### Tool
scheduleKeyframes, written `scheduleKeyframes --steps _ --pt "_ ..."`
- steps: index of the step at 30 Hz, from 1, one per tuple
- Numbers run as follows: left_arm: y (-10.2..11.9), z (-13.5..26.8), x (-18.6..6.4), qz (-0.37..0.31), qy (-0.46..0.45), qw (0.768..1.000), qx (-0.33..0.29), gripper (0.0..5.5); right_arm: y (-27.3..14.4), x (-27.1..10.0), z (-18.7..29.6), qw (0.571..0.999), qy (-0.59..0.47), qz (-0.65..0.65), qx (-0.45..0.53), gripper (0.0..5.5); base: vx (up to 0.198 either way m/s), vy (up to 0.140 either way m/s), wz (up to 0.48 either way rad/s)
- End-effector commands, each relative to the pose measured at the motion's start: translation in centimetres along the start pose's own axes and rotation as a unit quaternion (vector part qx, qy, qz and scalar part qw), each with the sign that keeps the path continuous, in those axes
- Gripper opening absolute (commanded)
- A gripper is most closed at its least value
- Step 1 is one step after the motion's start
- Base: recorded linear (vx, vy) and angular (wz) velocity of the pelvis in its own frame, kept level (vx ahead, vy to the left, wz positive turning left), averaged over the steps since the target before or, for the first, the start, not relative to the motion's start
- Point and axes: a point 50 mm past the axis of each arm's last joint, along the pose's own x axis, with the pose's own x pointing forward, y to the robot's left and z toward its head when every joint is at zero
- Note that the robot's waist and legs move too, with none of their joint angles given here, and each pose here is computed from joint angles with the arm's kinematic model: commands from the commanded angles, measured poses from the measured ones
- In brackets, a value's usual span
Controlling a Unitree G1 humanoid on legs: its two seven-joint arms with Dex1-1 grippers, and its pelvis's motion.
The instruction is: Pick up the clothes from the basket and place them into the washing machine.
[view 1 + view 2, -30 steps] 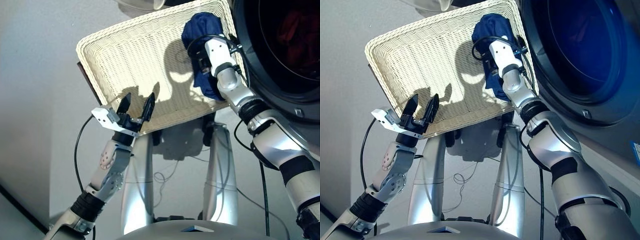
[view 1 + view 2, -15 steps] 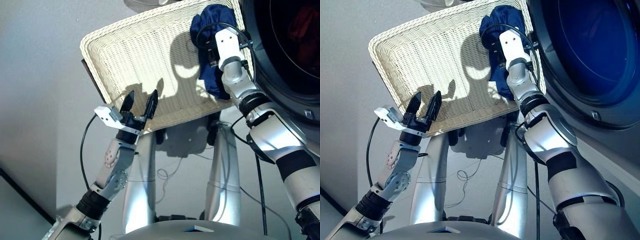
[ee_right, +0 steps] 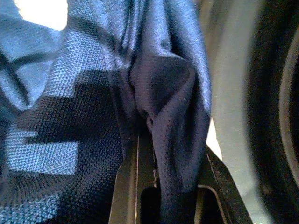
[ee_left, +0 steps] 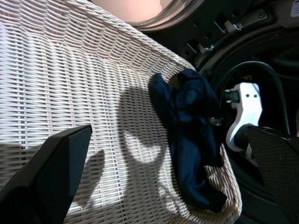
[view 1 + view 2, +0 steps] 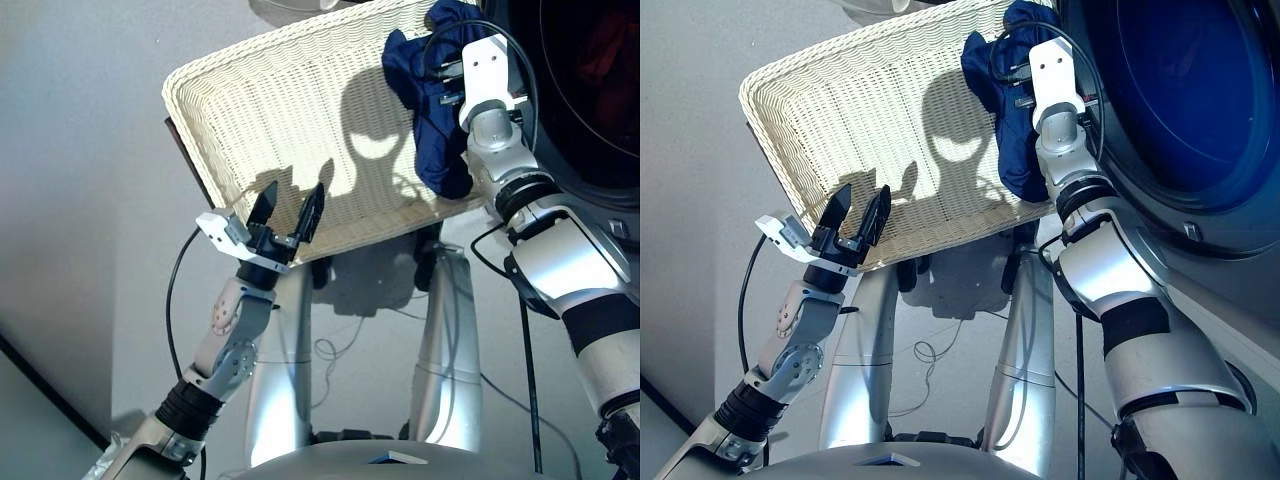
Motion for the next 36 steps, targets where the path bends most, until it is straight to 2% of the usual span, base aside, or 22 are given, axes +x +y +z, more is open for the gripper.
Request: scheduleKeyframes --steps 1,8,11,15,18,24,30,35,36 --pt "-1.4 1.6 -0.5 -0.032 -0.042 0.999 0.011 5.50 0.1 -1.1 -4.4 0.998 0.067 -0.003 -0.016 0.00 0.000 0.000 0.000" --pt "-1.1 2.2 -0.4 -0.024 -0.055 0.998 0.018 5.50 0.2 -0.8 -1.2 0.999 -0.024 -0.021 0.028 0.00 0.000 0.000 0.000" --pt "-0.9 2.5 -0.3 -0.019 -0.063 0.998 0.025 5.50 0.3 -1.6 0.6 0.986 -0.100 -0.017 0.130 0.00 0.000 0.000 0.000" --pt "-0.6 2.8 -0.5 -0.010 -0.072 0.997 0.028 5.50 -1.6 -4.2 0.7 0.943 -0.182 -0.042 0.277 0.00 0.000 0.000 0.000" --pt "-0.2 2.9 -0.6 0.001 -0.078 0.997 0.026 5.50 -2.4 -6.4 0.5 0.894 -0.230 -0.065 0.378 0.00 0.000 0.000 0.000" --pt "0.2 3.3 -0.6 0.019 -0.095 0.995 0.019 5.50 -4.8 -9.4 0.8 0.797 -0.308 -0.126 0.504 0.00 0.000 0.000 0.000" --pt "0.1 3.1 -1.1 0.022 -0.084 0.996 0.014 5.50 -7.1 -10.6 1.4 0.710 -0.357 -0.188 0.577 0.00 0.000 0.000 0.000" --pt "0.2 2.8 -1.2 0.020 -0.072 0.997 0.014 5.50 -9.2 -10.3 1.5 0.685 -0.367 -0.253 0.576 0.00 0.000 0.000 0.000" --pt "0.2 2.8 -1.2 0.018 -0.070 0.997 0.016 5.50 -10.0 -9.8 1.7 0.691 -0.362 -0.277 0.561 0.00 0.000 0.000 0.000"
